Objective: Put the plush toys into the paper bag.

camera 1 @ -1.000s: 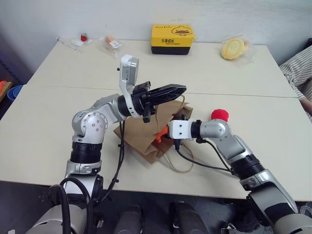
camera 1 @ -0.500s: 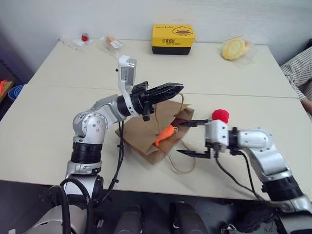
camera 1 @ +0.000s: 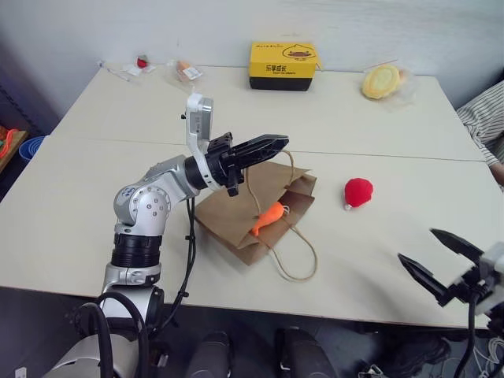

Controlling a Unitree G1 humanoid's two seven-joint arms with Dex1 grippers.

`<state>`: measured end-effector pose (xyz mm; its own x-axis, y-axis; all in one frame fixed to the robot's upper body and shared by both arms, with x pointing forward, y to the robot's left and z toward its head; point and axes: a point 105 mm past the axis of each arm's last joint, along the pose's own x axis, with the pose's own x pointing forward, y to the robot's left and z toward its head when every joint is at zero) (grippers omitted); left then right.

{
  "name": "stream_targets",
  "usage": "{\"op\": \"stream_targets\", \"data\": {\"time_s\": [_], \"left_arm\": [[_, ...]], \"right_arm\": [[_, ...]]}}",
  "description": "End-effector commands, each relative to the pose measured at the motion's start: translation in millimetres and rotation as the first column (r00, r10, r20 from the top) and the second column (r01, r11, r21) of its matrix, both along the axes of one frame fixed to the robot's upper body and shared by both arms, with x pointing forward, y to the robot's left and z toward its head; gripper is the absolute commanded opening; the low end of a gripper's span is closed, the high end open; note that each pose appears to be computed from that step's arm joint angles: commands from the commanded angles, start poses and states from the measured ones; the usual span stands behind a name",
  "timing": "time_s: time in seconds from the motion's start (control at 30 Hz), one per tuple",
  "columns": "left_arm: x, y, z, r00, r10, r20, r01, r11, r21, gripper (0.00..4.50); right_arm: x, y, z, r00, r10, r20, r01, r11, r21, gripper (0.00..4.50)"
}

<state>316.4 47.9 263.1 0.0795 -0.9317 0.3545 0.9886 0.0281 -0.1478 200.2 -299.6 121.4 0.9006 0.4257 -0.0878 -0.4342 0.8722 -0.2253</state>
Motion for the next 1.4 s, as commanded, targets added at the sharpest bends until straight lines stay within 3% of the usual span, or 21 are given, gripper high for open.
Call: {"op": "stream_targets", "data": {"time_s": [0.03, 0.3, 0.57, 0.67, 0.93, 1.0, 1.07, 1.27, 1.4], "left_arm": [[-2, 0, 12, 0.998, 0.001, 0.059, -0.001, 1.000, -0.009, 0.00], [0, -6, 14, 0.998, 0.003, 0.068, -0.003, 1.000, -0.004, 0.00], [1, -6, 14, 0.997, 0.016, 0.081, -0.016, 1.000, 0.006, 0.00], [0, -6, 14, 0.996, 0.024, 0.086, -0.024, 1.000, 0.007, 0.00], [-1, -2, 16, 0.996, 0.026, 0.085, -0.026, 1.000, -0.001, 0.00], [0, -1, 19, 0.996, 0.021, 0.084, -0.020, 1.000, -0.009, 0.00], [1, 1, 23, 0.997, 0.012, 0.079, -0.010, 1.000, -0.024, 0.00], [-1, 7, 31, 0.999, -0.046, 0.025, 0.048, 0.996, -0.071, 0.00], [-8, 2, 28, 0.996, -0.090, 0.006, 0.090, 0.994, -0.057, 0.00]], "right_arm": [[3, 1, 8, 0.999, 0.000, 0.044, 0.002, 0.999, -0.043, 4.49], [95, 38, 37, 0.998, 0.043, 0.038, -0.038, 0.993, -0.112, 4.49], [167, 63, 25, 0.996, 0.016, -0.091, -0.026, 0.993, -0.118, 4.49], [178, 64, 19, 0.993, 0.002, -0.120, -0.018, 0.991, -0.133, 3.88], [174, 61, 22, 0.991, 0.029, -0.129, -0.049, 0.987, -0.154, 1.19], [161, 75, 36, 0.983, 0.164, -0.086, -0.175, 0.975, -0.138, 0.57], [132, 101, 51, 0.924, 0.379, -0.050, -0.382, 0.919, -0.101, 0.08], [66, 163, 65, 0.758, 0.651, -0.037, -0.649, 0.759, 0.051, 0.02], [80, 194, 57, 0.818, 0.575, -0.010, -0.574, 0.817, 0.061, 0.02]]}}
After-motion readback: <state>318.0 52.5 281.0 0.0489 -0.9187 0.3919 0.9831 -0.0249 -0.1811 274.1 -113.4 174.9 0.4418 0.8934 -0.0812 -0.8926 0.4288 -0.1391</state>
